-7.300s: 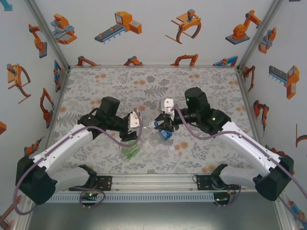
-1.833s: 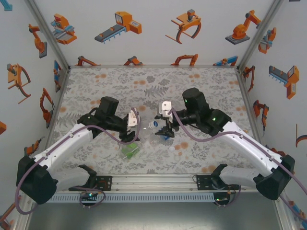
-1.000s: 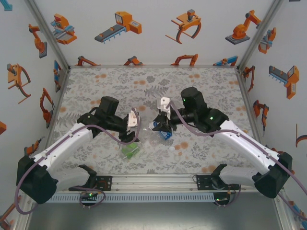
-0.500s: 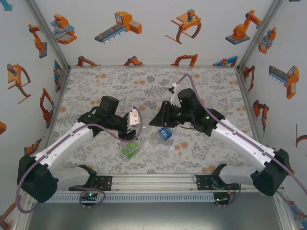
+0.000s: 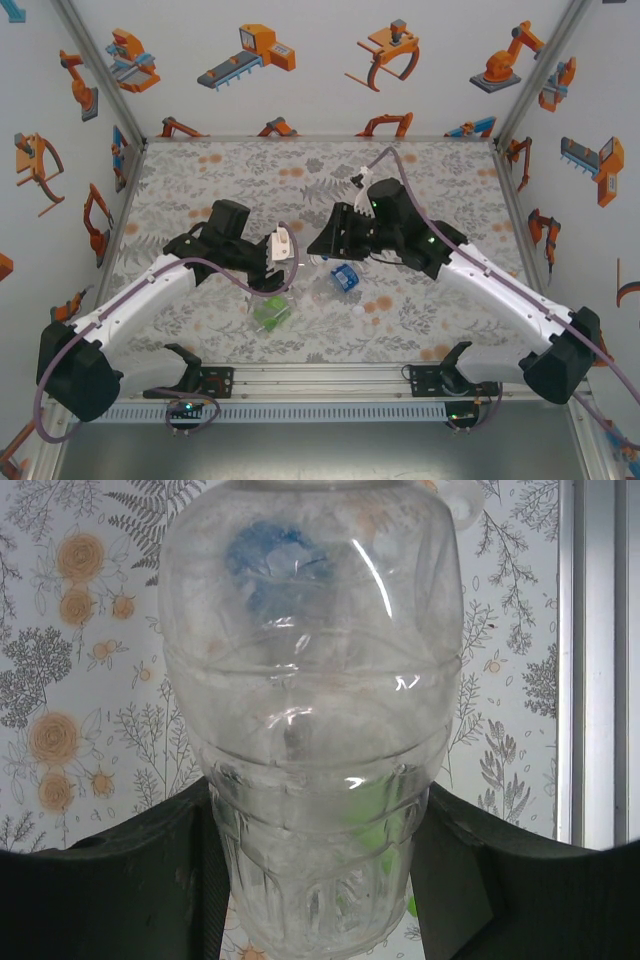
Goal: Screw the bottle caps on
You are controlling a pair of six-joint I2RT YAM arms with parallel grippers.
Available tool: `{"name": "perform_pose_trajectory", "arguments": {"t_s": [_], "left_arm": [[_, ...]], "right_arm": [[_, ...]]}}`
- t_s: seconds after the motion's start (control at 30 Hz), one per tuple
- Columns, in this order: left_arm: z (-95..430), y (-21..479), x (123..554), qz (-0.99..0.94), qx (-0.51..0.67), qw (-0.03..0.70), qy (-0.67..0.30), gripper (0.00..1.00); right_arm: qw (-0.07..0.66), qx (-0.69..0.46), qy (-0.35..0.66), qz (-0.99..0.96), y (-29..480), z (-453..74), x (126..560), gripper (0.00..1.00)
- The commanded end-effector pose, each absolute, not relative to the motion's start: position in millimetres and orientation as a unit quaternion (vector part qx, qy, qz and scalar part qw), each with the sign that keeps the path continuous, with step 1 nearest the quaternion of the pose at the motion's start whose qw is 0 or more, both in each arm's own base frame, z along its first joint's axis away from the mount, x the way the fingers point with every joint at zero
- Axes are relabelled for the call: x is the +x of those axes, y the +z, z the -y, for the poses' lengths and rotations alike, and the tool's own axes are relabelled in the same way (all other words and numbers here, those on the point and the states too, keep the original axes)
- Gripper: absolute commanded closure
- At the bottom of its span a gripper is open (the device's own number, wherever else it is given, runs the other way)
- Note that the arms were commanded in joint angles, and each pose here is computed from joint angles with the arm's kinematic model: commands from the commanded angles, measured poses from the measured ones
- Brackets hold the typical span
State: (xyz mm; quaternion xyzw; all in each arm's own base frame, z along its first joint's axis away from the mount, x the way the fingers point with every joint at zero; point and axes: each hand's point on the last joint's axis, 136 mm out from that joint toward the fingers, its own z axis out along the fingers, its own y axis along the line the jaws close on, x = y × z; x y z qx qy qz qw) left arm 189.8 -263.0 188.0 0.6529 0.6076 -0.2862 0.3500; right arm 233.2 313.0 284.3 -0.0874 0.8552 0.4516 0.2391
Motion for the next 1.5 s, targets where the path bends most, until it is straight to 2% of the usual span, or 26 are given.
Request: {"name": "perform_pose_trajectory", "arguments": {"t_s": [0.0, 0.13, 0.3, 0.6, 0.83, 1.47], "left_arm": [[270.6, 207.3, 183.8, -0.573, 0.662, 0.372, -0.307, 1.00], [271.4, 208.0, 180.5, -0.567, 0.664, 0.371, -0.316, 1.00], [273.3, 212.8, 173.2, -0.551, 0.668, 0.373, -0.333, 1.00], [275.1, 213.5, 166.6, -0.541, 0.674, 0.372, -0.339, 1.00], [276.3, 212.9, 160.6, -0.532, 0.679, 0.369, -0.348, 1.00], [275.4, 214.1, 158.7, -0.532, 0.679, 0.368, -0.346, 1.00]], "right_arm": [[0.332, -0.231, 0.427, -0.809, 321.1, -307.0, 224.8, 0.50], [0.385, -0.358, 0.404, -0.748, 334.9, -305.3, 207.6, 0.50], [0.418, -0.475, 0.367, -0.681, 330.4, -303.0, 191.0, 0.51], [0.413, -0.614, 0.381, -0.554, 333.7, -309.8, 152.3, 0.52], [0.432, -0.633, 0.367, -0.527, 327.4, -311.2, 153.1, 0.53], [0.416, -0.631, 0.378, -0.534, 313.2, -316.0, 155.3, 0.65]]}}
